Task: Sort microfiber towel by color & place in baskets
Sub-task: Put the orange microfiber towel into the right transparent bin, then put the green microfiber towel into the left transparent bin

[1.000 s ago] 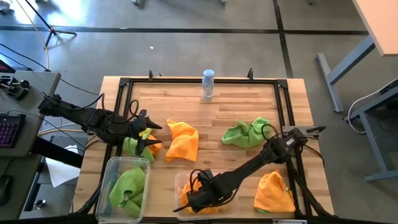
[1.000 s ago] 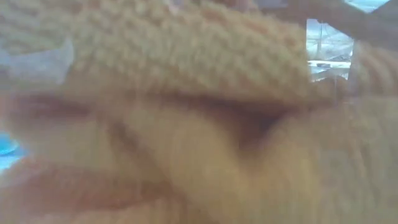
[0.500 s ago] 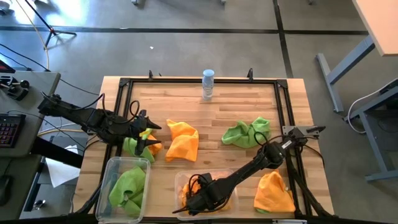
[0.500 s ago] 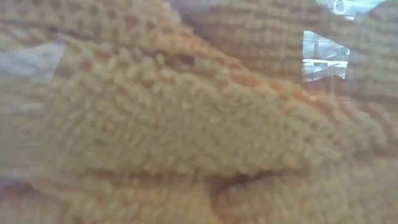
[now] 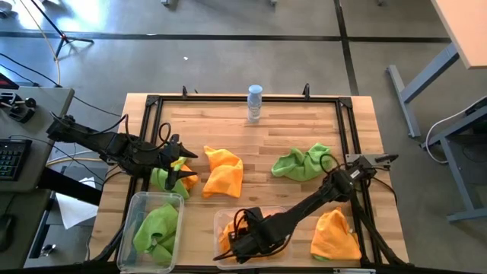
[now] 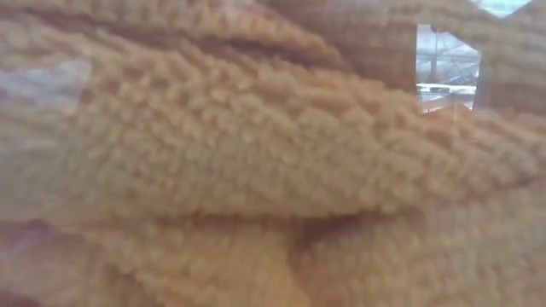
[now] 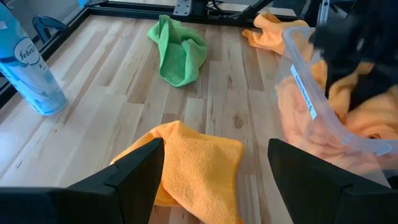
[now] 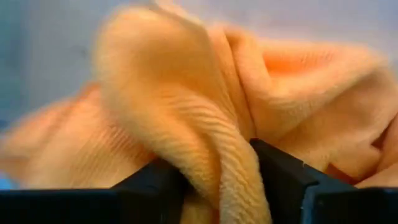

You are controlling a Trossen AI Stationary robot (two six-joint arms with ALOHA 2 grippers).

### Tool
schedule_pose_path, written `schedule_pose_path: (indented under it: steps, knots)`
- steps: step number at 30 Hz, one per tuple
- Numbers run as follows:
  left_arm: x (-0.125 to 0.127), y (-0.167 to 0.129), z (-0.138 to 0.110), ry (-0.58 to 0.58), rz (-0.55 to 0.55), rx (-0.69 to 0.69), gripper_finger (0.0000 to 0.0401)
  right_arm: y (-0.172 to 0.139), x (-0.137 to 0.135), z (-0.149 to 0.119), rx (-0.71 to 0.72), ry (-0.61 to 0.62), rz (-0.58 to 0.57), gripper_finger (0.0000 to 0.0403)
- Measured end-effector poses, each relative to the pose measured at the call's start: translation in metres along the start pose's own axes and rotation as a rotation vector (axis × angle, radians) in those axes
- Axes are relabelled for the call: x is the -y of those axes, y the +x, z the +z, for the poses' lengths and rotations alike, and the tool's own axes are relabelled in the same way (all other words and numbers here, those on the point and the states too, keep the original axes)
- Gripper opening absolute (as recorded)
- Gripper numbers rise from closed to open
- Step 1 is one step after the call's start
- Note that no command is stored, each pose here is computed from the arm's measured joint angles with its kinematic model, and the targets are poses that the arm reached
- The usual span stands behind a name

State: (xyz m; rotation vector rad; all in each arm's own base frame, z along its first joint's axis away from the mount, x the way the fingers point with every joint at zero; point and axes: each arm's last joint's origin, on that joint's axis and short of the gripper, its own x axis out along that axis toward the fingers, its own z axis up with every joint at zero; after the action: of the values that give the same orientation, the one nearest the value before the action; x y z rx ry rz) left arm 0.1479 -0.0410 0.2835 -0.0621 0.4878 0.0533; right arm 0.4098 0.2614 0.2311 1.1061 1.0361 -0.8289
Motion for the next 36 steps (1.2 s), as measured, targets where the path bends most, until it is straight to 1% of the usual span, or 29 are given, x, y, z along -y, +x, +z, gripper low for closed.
schedule_pose_path:
  steps: [4,8,11,14,17,20,22,24,26,27,29,31,32,36]
  knots:
    - [0.000,0.000,0.000,0.000,0.000,0.000,0.0273,-0.039,0.002,0.004,0.117,-0.017,0.102,0.0174]
    - [0.000,0.000,0.000,0.000,0.000,0.000,0.0273,-0.073,0.007,0.007,0.178,-0.062,0.178,0.0174]
    - [0.000,0.000,0.000,0.000,0.000,0.000,0.0273,-0.089,0.010,0.008,0.264,-0.094,0.226,0.0174]
    - [0.000,0.000,0.000,0.000,0.000,0.000,0.0273,-0.097,0.012,0.011,0.338,-0.160,0.233,0.0174]
    - [0.000,0.000,0.000,0.000,0.000,0.000,0.0273,-0.098,0.013,0.014,0.353,-0.240,0.205,0.0174]
    - [0.000,0.000,0.000,0.000,0.000,0.000,0.0273,-0.096,0.012,0.021,0.359,-0.246,0.183,0.0173]
    - [0.000,0.000,0.000,0.000,0.000,0.000,0.0273,-0.094,0.014,0.029,0.373,-0.270,0.130,0.0167]
    - [-0.001,0.000,0.000,0.000,0.013,0.003,0.0273,-0.094,0.022,0.040,0.393,-0.319,0.020,0.0149]
    - [-0.001,0.000,0.000,0.000,0.041,0.010,0.0273,-0.099,0.030,0.053,0.385,-0.332,-0.076,0.0119]
    - [-0.002,0.000,0.000,0.000,0.057,0.013,0.0273,-0.103,0.031,0.060,0.380,-0.340,-0.083,0.0100]
    - [-0.003,0.000,0.001,-0.001,0.088,0.022,0.0273,-0.113,0.030,0.075,0.393,-0.426,-0.072,0.0056]
    - [-0.004,0.000,0.001,-0.003,0.121,0.029,0.0273,-0.117,0.029,0.092,0.405,-0.483,-0.091,0.0017]
    - [-0.005,0.000,0.001,-0.004,0.139,0.032,0.0273,-0.118,0.029,0.101,0.408,-0.500,-0.116,0.0009]
    - [-0.010,0.001,0.002,-0.007,0.185,0.036,0.0273,-0.111,0.027,0.140,0.392,-0.591,-0.175,0.0016]
